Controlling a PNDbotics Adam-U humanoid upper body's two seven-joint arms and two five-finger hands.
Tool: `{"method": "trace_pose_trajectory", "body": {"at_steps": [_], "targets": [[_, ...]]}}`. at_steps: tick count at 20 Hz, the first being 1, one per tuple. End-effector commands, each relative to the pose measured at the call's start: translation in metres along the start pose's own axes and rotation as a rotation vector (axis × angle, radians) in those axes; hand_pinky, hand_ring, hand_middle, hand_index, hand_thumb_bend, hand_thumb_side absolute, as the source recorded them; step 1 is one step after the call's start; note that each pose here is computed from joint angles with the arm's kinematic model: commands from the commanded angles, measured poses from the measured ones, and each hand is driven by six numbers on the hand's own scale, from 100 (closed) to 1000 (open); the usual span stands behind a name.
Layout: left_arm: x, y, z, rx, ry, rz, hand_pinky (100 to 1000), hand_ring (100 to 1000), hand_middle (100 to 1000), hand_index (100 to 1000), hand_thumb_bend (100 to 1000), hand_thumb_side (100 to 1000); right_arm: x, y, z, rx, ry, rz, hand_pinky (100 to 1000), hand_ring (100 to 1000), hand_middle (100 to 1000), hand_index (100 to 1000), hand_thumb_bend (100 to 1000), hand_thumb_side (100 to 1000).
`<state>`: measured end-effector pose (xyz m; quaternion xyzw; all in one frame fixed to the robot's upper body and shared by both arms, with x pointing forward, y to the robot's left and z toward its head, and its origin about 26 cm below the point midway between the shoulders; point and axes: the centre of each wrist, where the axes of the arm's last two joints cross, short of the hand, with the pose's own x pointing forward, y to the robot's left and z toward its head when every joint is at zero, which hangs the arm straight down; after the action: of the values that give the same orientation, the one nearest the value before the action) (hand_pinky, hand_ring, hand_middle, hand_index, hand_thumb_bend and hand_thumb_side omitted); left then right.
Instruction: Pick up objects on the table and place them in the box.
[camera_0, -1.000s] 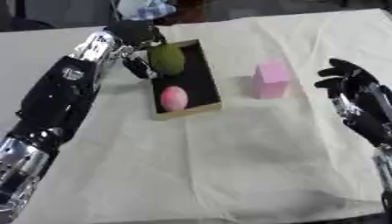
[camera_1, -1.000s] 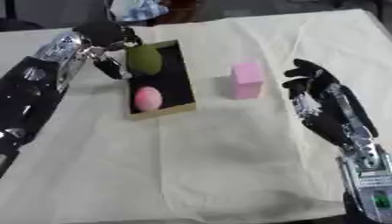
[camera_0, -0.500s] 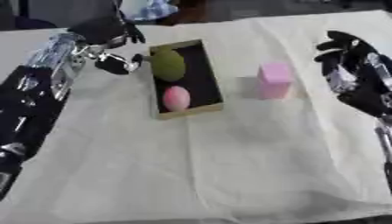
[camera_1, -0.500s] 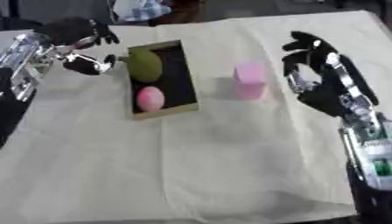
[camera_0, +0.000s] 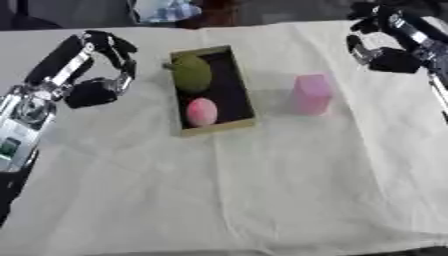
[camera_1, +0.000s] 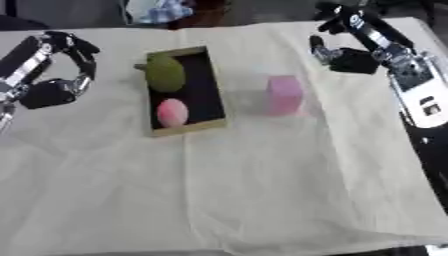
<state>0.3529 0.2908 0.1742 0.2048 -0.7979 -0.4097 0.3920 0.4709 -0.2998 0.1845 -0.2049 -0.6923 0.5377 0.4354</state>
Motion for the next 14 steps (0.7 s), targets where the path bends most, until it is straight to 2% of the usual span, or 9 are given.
{"method": "trace_pose_trajectory", "body": {"at_steps": [1, 4, 8, 11, 14], "targets": [[0.015, 0.013, 0.009, 0.081, -0.041, 0.043, 704, 536, 558, 740, 100, 593, -0.015, -0.011, -0.004, 0.143, 0.072, 0.176, 896, 947, 955, 1000, 100, 740], [0.018, 0.008, 0.019, 0.087, -0.028, 0.071, 705, 536, 557, 737, 100, 604, -0.012, -0.013, -0.015, 0.258, 0.063, 0.343, 904, 977, 980, 1000, 100, 790], [0.017, 0.002, 0.025, 0.081, -0.008, 0.089, 704, 534, 555, 734, 100, 615, 0.001, -0.013, -0.028, 0.376, -0.013, 0.554, 903, 991, 995, 1000, 100, 858], [0.016, -0.002, 0.027, 0.073, 0.001, 0.098, 704, 534, 554, 734, 100, 621, 0.004, -0.008, -0.032, 0.413, -0.054, 0.622, 903, 993, 996, 1000, 100, 876], [0.014, -0.005, 0.029, 0.058, 0.010, 0.101, 704, 533, 553, 733, 100, 629, 0.004, -0.007, -0.031, 0.416, -0.092, 0.646, 903, 989, 993, 1000, 100, 853]]}}
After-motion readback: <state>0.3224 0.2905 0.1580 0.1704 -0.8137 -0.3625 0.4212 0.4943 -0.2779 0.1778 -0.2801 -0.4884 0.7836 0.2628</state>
